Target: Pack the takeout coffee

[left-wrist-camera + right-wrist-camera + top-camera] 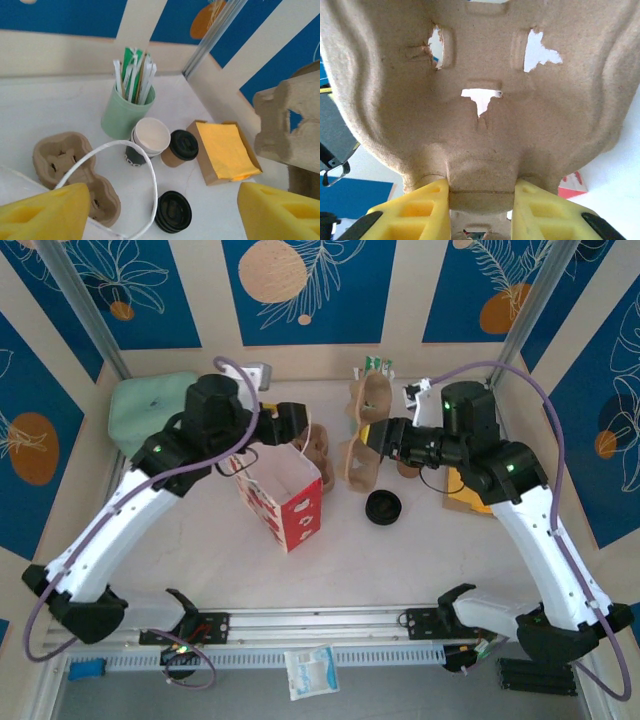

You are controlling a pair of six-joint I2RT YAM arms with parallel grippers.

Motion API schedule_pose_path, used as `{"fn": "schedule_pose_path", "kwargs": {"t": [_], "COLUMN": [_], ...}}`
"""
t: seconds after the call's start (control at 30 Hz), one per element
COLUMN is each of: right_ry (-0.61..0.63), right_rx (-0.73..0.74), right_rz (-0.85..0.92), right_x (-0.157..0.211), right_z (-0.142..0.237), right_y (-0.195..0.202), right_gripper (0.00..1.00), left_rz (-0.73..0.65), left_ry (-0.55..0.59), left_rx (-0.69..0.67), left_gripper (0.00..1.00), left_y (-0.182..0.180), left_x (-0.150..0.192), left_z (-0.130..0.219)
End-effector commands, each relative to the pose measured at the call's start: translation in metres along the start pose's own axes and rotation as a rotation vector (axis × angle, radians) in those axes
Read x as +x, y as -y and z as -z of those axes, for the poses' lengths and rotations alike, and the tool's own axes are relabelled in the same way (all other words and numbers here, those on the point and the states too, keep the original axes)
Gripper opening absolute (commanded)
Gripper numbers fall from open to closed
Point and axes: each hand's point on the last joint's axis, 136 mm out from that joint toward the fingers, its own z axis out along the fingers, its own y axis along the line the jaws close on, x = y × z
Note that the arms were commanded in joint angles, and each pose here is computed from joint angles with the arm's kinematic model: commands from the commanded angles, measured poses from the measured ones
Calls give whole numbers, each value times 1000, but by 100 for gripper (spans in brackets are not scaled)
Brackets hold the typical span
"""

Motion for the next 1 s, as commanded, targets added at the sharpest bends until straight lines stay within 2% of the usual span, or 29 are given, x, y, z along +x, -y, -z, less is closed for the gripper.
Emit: {"fn": "schedule_pose_path", "kwargs": {"t": [0.0, 0.17, 0.4, 0.53, 0.73, 0.97], "right_ry": [-46, -92, -161, -214, -296, -352], "right_rx": [-19, -48, -65, -51, 12, 92], "right_rz": [62, 141, 243, 295, 386, 452], "right_x": [2, -2, 1, 9, 21, 30], "right_z": [-4, -19, -43, -62, -95, -125], "right_y": [-17, -47, -80, -90, -95, -87], "right_gripper": [29, 29, 29, 28, 28, 28], "left_rz": [-39, -26, 64, 117, 128, 130], "left_ry": [33, 33, 19, 12, -25, -66], "left_rx": [-76, -224, -359, -378, -354, -326], "left_gripper": [81, 92, 98, 100, 100, 93], "left_y": [-11, -48, -101, -119, -124, -127], "left_x": [-7, 4, 27, 35, 45, 55], "left_z": [33, 60, 87, 94, 87, 70]}}
